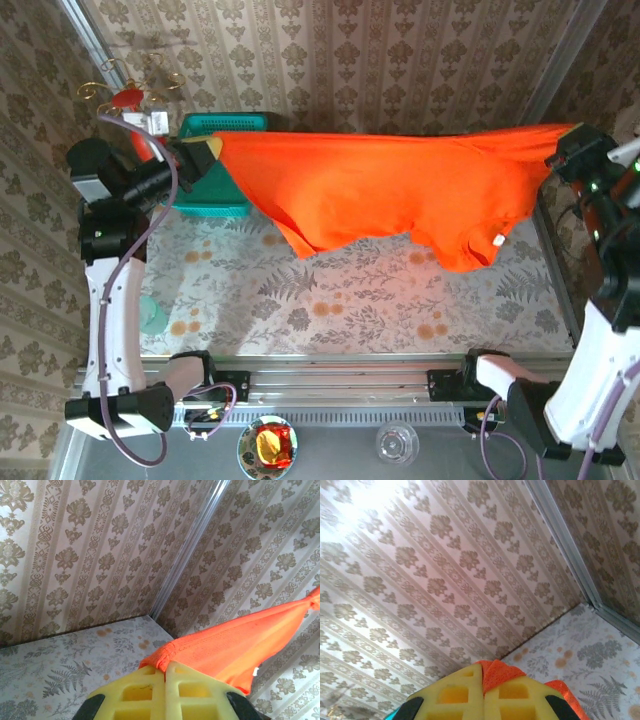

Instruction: Fold the inside-out t-shirt

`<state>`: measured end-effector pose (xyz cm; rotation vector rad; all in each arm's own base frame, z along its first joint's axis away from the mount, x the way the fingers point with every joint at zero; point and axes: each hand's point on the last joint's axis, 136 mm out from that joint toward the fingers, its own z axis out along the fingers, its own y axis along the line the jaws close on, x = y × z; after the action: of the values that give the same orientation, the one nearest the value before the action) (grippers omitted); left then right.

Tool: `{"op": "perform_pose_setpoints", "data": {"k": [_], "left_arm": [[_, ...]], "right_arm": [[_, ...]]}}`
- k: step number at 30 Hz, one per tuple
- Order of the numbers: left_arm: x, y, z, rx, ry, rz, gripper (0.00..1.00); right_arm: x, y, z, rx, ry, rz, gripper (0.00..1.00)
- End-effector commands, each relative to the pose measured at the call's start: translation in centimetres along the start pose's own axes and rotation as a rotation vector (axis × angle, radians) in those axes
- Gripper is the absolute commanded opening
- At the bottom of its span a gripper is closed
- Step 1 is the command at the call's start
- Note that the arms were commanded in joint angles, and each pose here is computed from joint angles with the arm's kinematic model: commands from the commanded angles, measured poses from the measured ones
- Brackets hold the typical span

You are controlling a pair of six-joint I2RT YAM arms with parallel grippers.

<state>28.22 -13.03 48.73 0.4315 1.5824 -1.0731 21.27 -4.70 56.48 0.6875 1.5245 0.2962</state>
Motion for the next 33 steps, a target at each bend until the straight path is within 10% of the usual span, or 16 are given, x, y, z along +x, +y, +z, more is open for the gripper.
{"op": "perform_pose_setpoints", "data": {"k": [1,10,24,33], "left_arm": [[-1.2,-3.5,-2.2,0.002,-0.049,0.091,0.00],[-2.2,-5.0,-2.6,0.027,-0.065,0.093,0.00],[1.1,6.8,8.2,0.018,0.073,-0.028,0.00],[-8.5,8.7,13.5,0.103,-0.031,0.060,0.00]], "right_arm": [[-3.0,0.7,-4.1,-0.040,-0.157,-0.007,0.00],[-5.5,1.2,-5.9,-0.023,-0.236,-0.029,0.00],[1.2,-1.4,12.8,0.065,-0.006,0.037,0.00],[-4.1,3.3,18.7,-0.033,-0.081,0.108,0.00]]}}
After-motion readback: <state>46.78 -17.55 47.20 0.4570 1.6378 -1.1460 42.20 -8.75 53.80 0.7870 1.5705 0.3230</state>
